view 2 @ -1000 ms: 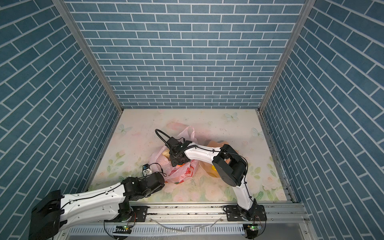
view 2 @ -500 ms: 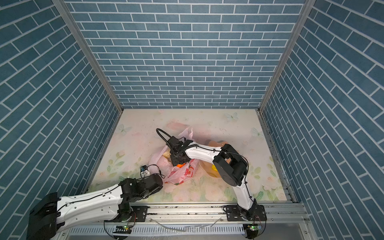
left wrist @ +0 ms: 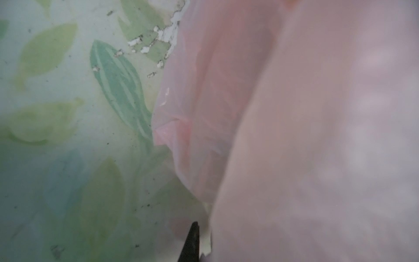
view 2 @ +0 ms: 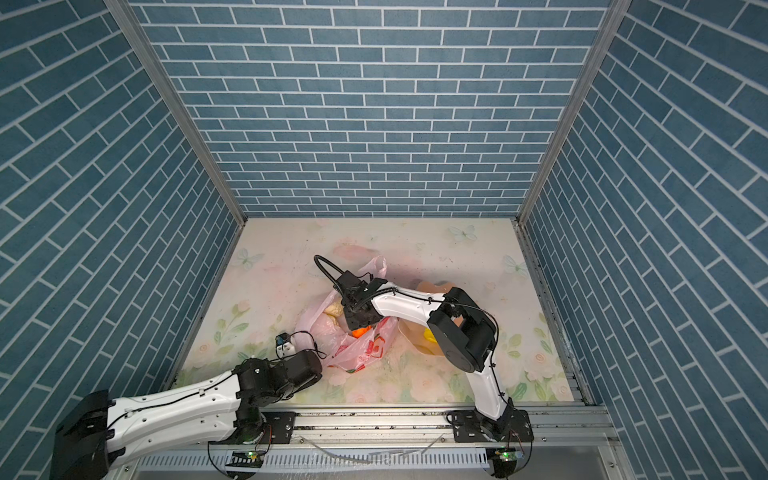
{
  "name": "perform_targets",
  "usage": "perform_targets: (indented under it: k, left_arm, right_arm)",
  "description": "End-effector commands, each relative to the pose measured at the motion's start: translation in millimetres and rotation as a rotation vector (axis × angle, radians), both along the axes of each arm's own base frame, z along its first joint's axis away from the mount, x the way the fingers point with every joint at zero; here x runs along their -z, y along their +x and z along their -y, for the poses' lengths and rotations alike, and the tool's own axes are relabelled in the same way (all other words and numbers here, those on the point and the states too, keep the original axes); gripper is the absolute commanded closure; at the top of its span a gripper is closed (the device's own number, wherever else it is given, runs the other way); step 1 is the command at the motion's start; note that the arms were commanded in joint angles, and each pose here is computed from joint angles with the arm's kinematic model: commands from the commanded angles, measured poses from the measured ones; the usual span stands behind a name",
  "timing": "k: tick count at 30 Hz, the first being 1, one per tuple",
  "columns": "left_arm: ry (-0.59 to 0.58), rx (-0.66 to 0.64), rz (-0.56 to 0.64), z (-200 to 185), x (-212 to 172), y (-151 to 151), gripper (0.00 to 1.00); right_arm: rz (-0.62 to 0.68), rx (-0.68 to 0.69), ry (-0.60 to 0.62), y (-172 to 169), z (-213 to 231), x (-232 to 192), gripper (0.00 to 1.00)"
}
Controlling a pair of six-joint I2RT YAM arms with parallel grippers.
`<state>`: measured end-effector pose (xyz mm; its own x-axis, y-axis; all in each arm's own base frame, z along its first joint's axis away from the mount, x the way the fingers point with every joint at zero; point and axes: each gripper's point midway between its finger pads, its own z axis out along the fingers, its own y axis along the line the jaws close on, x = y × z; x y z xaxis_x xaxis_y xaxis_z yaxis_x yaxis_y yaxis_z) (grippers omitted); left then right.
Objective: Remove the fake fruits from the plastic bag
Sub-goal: 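Lower the right gripper onto the orange fruit and close on it, then lift the orange fruit out of the bag with the right gripper over the bowl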
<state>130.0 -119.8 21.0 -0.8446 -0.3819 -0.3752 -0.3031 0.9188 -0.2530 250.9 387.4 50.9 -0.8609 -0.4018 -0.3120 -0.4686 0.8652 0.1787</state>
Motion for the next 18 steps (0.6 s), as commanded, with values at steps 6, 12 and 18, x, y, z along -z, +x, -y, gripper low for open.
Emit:
perform_targets:
  k: [6,12,18]
  left_arm:
    - [0.016,0.019,0.041,11,-12,11,0.86]
    - [0.016,0.024,0.072,16,-22,18,0.86]
    - [0.018,0.024,0.074,17,-22,19,0.86]
  right_arm:
    - [0.105,-0.035,0.128,10,-13,-91,0.69]
    - [0.152,-0.066,0.173,8,-10,-134,0.71]
    - [0.230,-0.055,0.183,4,23,-183,0.71]
